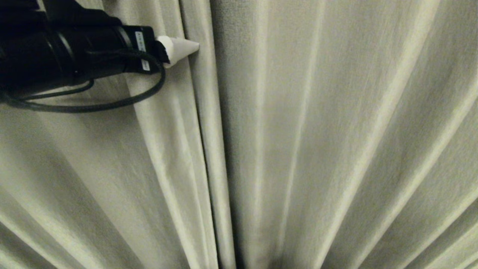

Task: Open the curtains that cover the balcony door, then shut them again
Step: Pull the outer curtains open on both sides

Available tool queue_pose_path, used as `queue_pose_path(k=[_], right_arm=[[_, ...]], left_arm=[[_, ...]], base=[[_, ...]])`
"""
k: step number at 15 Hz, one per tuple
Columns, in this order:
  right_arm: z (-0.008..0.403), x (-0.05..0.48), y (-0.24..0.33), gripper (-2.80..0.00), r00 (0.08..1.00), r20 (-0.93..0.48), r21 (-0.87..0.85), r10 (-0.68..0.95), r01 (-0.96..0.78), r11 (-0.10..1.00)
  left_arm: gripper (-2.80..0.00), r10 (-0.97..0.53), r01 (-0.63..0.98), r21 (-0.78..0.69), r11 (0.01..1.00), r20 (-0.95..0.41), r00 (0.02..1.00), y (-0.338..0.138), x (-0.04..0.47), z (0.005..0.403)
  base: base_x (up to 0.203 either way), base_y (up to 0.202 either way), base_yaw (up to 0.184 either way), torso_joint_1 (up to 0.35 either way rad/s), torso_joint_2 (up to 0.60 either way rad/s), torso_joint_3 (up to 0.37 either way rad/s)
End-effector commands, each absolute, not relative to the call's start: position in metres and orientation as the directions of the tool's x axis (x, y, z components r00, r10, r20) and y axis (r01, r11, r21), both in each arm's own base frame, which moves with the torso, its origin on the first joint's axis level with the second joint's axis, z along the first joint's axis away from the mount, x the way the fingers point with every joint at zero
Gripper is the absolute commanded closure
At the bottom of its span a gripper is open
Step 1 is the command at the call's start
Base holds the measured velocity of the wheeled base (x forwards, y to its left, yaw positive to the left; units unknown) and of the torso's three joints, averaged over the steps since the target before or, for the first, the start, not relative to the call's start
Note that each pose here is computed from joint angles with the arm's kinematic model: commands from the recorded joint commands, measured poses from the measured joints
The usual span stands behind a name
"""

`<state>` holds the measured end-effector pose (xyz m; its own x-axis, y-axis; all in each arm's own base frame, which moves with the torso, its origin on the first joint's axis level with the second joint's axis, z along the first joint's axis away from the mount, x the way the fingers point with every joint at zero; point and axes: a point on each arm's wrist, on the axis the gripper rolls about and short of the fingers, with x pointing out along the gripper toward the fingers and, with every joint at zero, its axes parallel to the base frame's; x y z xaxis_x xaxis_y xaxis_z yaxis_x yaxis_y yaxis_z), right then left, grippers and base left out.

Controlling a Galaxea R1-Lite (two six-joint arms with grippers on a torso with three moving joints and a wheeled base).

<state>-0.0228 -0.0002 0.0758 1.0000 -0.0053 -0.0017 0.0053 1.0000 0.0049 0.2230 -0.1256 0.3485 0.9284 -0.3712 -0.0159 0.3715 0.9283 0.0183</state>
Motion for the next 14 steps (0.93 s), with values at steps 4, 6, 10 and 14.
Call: queue_pose_path(k=[4, 6, 10, 14], right_arm=[[0.076, -0.023, 0.000, 0.00, 1.000, -0.002, 0.005, -0.005, 0.005, 1.000], [0.076, -0.023, 0.000, 0.00, 1.000, -0.002, 0.005, -0.005, 0.005, 1.000], [0.076, -0.023, 0.000, 0.00, 1.000, -0.002, 0.005, -0.005, 0.005, 1.000], [0.076, -0.023, 0.000, 0.00, 1.000, -0.002, 0.005, -0.005, 0.005, 1.000]], left_arm=[[-2.80, -0.206, 0.208, 0.108, 0.972, -0.032, 0.978, -0.147, 0.239, 0.345], [-2.80, -0.159, 0.161, 0.126, 0.979, -0.019, 0.987, -0.147, 0.232, 0.349], [-2.80, -0.076, 0.073, 0.163, 0.984, 0.013, 0.997, -0.140, 0.224, 0.360], [-2.80, -0.024, 0.020, 0.159, 0.987, 0.022, 0.999, -0.126, 0.216, 0.363]], base=[[0.000, 0.000, 0.000, 0.000, 0.00, 0.000], [0.000, 0.000, 0.000, 0.000, 0.00, 0.000], [0.000, 0.000, 0.000, 0.000, 0.00, 0.000], [0.000, 0.000, 0.000, 0.000, 0.00, 0.000]])
